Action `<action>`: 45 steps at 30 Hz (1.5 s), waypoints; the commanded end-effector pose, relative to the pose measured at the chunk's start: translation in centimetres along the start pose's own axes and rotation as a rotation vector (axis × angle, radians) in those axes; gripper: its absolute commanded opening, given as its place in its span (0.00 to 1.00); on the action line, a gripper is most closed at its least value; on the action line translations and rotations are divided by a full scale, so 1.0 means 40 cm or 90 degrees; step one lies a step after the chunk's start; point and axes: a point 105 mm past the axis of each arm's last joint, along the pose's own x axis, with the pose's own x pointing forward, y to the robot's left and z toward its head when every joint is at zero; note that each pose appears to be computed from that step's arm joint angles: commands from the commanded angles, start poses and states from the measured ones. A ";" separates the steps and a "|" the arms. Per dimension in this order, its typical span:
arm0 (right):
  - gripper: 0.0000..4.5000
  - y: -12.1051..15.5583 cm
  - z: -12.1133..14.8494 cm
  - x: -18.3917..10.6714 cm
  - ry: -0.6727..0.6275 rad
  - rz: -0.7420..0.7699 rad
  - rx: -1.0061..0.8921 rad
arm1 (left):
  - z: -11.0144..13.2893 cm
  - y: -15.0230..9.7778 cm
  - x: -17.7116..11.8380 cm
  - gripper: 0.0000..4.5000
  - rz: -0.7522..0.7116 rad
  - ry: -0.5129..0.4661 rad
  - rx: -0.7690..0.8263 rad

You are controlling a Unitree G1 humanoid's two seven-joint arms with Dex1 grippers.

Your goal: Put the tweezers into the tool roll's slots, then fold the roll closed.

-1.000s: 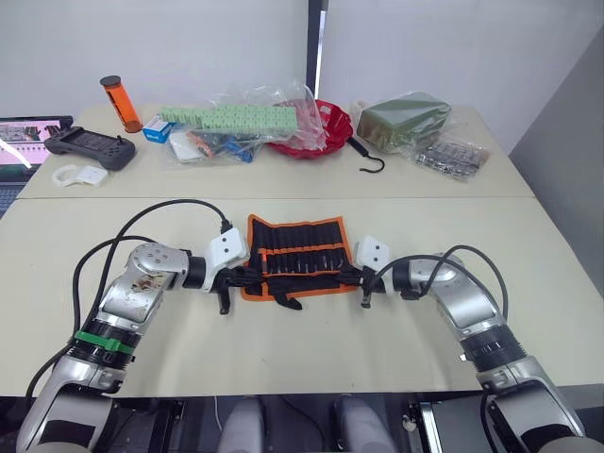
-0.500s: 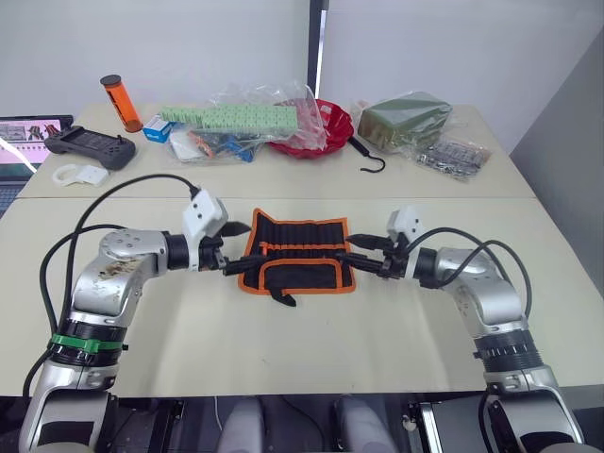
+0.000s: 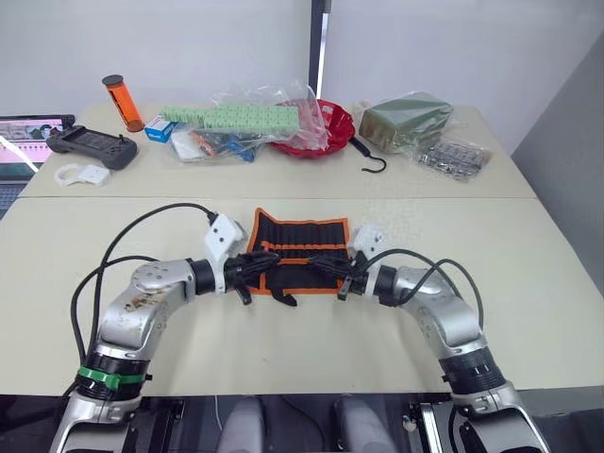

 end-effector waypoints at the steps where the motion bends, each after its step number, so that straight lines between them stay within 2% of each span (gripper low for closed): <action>1: 0.00 -0.008 0.014 0.007 -0.018 -0.037 -0.027 | 0.009 -0.017 0.014 0.00 0.006 -0.008 0.037; 6: 0.00 -0.027 -0.028 0.028 0.018 -0.093 -0.035 | -0.026 -0.015 0.054 0.00 0.045 0.002 0.015; 9: 0.00 -0.043 -0.053 0.026 0.040 -0.128 -0.036 | -0.034 0.002 0.069 0.00 0.076 -0.001 -0.003; 11: 0.00 -0.045 -0.072 0.022 0.058 -0.135 -0.036 | -0.057 0.022 0.071 0.00 0.101 0.018 -0.001; 15: 0.00 -0.052 -0.094 0.009 0.071 -0.149 -0.029 | -0.097 0.041 0.048 0.00 0.130 0.038 0.010; 24: 0.00 -0.069 -0.110 -0.011 0.076 -0.180 -0.022 | -0.102 0.067 0.016 0.00 0.167 0.003 -0.051; 35: 0.00 -0.061 -0.068 -0.037 0.016 -0.172 -0.042 | -0.108 0.066 0.006 0.00 0.169 0.008 -0.049; 43: 0.00 -0.051 0.010 -0.059 -0.067 -0.134 -0.063 | -0.037 0.064 -0.009 0.00 0.150 -0.087 -0.057; 45: 0.00 -0.046 0.032 -0.069 -0.093 -0.124 -0.047 | 0.006 0.057 -0.023 0.00 0.129 -0.131 -0.063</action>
